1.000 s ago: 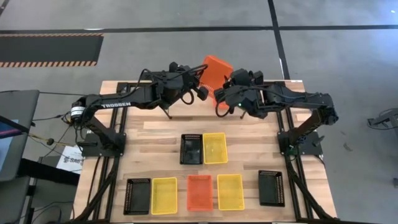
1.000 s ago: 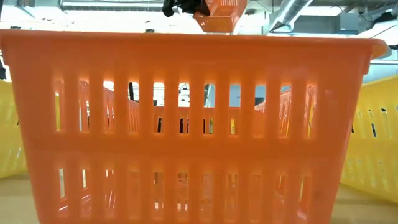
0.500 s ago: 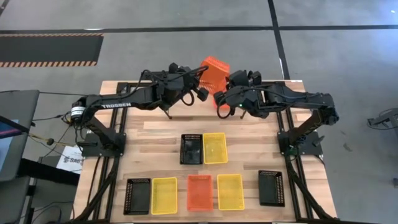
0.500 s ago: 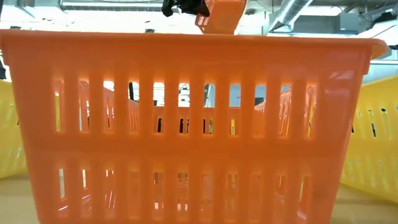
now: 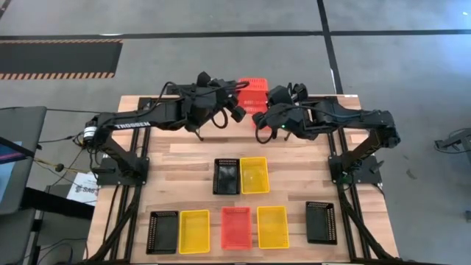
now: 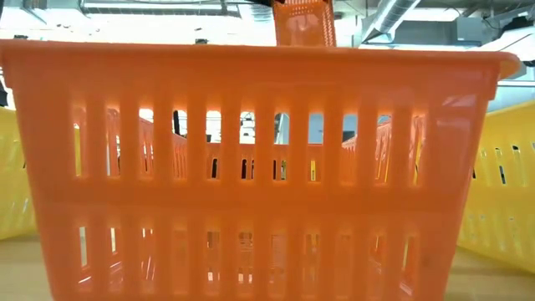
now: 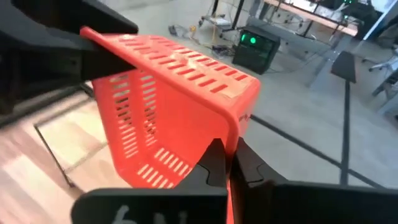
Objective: Stack baskets on shelf by color
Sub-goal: Stack the top orange bin on top of the other orange bin on the shelf
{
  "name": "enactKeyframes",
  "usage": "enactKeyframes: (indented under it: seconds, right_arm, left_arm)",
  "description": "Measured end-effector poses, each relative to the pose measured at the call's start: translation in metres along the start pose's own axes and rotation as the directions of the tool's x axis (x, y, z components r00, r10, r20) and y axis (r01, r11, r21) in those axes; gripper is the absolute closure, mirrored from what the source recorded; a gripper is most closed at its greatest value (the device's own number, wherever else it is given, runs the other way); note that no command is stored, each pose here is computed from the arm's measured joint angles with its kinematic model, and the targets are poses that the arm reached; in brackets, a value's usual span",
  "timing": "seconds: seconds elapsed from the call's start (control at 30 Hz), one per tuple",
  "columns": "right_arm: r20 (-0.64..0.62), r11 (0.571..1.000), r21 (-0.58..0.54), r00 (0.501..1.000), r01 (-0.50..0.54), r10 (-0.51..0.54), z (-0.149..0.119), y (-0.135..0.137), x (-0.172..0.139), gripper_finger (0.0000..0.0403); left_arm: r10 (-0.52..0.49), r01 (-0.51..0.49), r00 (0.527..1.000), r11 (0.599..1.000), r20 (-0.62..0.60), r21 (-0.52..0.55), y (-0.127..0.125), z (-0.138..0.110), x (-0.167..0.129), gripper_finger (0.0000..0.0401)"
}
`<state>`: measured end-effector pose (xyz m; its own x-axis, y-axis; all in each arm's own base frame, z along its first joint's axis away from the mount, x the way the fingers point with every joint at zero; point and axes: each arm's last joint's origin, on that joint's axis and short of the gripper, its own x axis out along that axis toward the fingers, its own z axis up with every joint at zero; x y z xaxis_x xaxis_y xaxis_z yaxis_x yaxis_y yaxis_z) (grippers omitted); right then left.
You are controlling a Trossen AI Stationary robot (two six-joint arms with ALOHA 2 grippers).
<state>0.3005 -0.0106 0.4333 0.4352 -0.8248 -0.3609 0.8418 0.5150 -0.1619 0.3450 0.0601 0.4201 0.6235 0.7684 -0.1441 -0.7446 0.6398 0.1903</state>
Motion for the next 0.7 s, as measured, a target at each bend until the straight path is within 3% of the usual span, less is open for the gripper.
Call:
enactKeyframes:
  seconds: [0.17, 0.27, 0.33, 0.47, 0.7]
  right_arm:
    - [0.004, 0.999, -0.035, 1.0, -0.026, 0.026, 0.002, 0.001, 0.0, 0.04]
    - [-0.046, 0.998, -0.06, 0.999, -0.005, 0.002, -0.002, -0.006, 0.006, 0.04]
    - [-0.102, 0.991, -0.12, 0.992, 0.062, -0.075, -0.008, -0.018, 0.012, 0.04]
    - [-0.167, 0.98, -0.127, 0.97, 0.156, -0.176, -0.011, -0.038, 0.027, 0.0401]
    - [-0.254, 0.979, -0.125, 0.949, 0.161, -0.188, -0.006, -0.061, 0.055, 0.0401]
  left_arm:
    - [0.099, -0.093, 0.994, 0.99, -0.053, 0.104, -0.002, 0.008, -0.019, 0.02]
    - [0.065, -0.051, 0.992, 0.991, -0.112, 0.12, -0.001, 0.012, -0.035, 0.0196]
    - [0.068, -0.047, 0.986, 0.989, -0.15, 0.139, 0.006, 0.014, -0.05, 0.02]
    - [0.089, -0.075, 0.982, 0.993, -0.168, 0.086, 0.026, 0.022, -0.082, 0.021]
    - [0.052, -0.064, 0.95, 0.998, -0.308, -0.028, 0.057, 0.007, -0.123, 0.0216]
